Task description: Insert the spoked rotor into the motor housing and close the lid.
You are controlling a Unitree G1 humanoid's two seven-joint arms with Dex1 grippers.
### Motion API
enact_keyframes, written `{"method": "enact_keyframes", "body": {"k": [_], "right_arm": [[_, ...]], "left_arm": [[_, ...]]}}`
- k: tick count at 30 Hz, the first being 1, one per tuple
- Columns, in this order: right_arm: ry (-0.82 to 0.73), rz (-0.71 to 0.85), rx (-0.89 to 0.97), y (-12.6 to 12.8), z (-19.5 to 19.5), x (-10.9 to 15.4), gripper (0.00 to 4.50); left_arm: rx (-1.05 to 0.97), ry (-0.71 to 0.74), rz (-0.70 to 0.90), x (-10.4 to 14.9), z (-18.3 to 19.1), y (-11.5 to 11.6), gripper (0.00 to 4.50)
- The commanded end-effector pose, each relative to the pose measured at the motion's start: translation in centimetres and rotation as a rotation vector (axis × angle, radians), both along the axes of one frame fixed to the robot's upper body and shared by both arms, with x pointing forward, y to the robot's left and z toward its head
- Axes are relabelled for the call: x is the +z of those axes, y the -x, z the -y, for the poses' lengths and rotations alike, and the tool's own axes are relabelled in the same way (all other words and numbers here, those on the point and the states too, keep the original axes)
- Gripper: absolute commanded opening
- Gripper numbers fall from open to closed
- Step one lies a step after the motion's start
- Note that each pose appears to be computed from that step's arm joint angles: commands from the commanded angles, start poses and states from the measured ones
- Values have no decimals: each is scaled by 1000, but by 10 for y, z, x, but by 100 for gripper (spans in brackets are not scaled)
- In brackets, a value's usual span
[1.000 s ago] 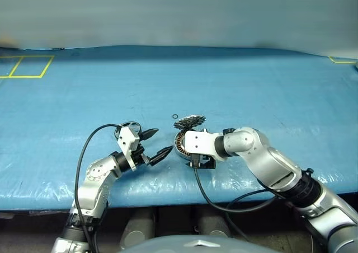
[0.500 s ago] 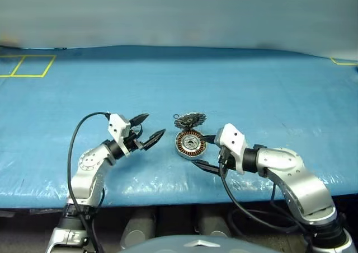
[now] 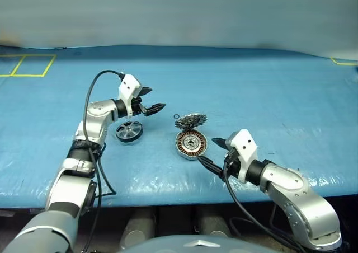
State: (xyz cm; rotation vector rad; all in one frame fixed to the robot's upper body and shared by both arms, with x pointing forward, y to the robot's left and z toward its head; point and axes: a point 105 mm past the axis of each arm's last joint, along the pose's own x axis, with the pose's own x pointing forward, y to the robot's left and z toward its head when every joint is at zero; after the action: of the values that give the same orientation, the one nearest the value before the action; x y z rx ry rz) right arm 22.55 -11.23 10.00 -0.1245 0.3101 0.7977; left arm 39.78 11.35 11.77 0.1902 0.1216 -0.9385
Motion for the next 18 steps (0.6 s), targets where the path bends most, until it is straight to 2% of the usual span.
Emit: {"method": "enact_keyframes", "body": {"k": [1, 8, 18], "right_arm": [[-37, 91, -3, 5, -4, 18, 409], [-81, 122, -99, 15, 2, 11, 409], [-86, 134, -186, 16, 2, 4, 409]], "left_arm": [[-89, -46, -5, -5, 21, -5, 450], [-88, -271, -51, -44, 28, -10, 450], [-76, -189, -43, -42, 47, -13, 450]]}}
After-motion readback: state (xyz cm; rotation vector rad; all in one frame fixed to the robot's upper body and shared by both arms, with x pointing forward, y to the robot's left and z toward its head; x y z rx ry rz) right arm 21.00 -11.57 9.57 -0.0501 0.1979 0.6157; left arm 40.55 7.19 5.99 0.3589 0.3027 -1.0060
